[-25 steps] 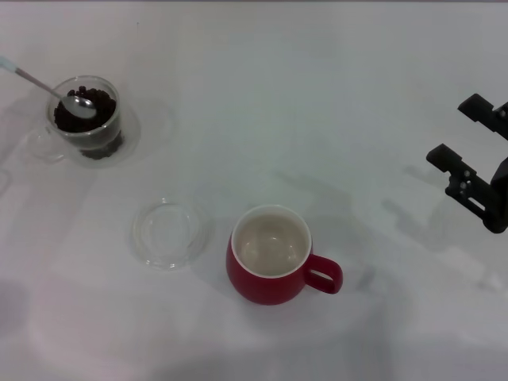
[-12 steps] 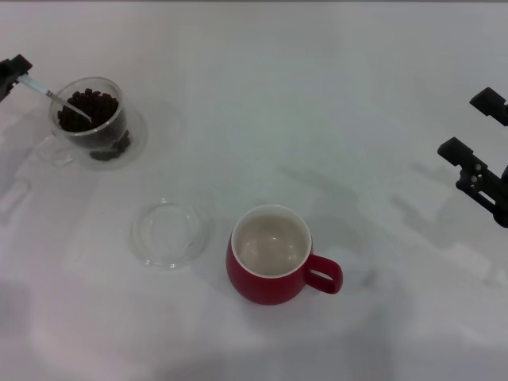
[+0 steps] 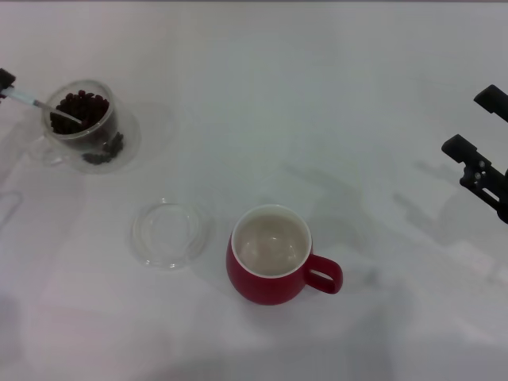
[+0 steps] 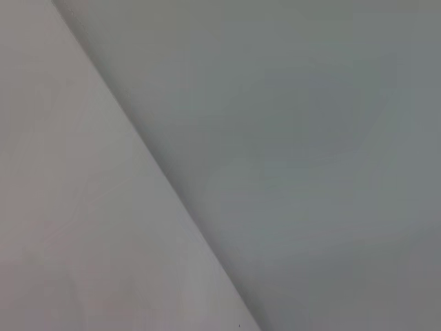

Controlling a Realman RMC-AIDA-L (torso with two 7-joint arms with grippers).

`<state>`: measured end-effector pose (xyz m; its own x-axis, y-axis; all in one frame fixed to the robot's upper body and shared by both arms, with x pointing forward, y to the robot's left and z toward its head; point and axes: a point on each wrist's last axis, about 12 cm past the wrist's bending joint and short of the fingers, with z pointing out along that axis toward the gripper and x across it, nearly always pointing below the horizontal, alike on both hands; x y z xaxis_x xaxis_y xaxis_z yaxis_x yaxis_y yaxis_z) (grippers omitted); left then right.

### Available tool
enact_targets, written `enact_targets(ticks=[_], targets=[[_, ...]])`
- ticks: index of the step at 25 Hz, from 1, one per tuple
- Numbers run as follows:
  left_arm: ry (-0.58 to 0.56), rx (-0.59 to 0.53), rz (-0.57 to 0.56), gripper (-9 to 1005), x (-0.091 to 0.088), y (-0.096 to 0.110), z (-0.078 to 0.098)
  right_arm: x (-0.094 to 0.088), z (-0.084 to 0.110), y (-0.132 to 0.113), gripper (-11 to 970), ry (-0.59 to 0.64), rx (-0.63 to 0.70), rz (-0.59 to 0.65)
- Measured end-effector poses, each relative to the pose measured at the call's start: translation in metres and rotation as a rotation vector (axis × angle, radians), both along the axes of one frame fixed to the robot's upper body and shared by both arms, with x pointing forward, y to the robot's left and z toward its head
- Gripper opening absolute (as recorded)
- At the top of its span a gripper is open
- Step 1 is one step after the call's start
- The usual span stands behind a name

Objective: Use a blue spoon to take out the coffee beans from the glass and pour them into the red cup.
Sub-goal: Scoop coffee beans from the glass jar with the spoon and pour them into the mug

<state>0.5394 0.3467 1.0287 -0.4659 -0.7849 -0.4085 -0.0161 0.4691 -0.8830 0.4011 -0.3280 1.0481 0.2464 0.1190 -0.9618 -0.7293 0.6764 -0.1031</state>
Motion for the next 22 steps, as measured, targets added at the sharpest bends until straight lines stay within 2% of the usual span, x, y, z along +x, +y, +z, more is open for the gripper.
enact_targets(ticks=[5,22], targets=[[-0.016,-0.049,0.033,127,-0.009,0.008,0.0,0.001,0.0,0.0,664,0.0,-0.001,0.0],[-0.07,-0.067,0.079,126,-0.019,0.019,0.004,-0.001,0.0,0.0,665,0.001,-0.001,0.004]])
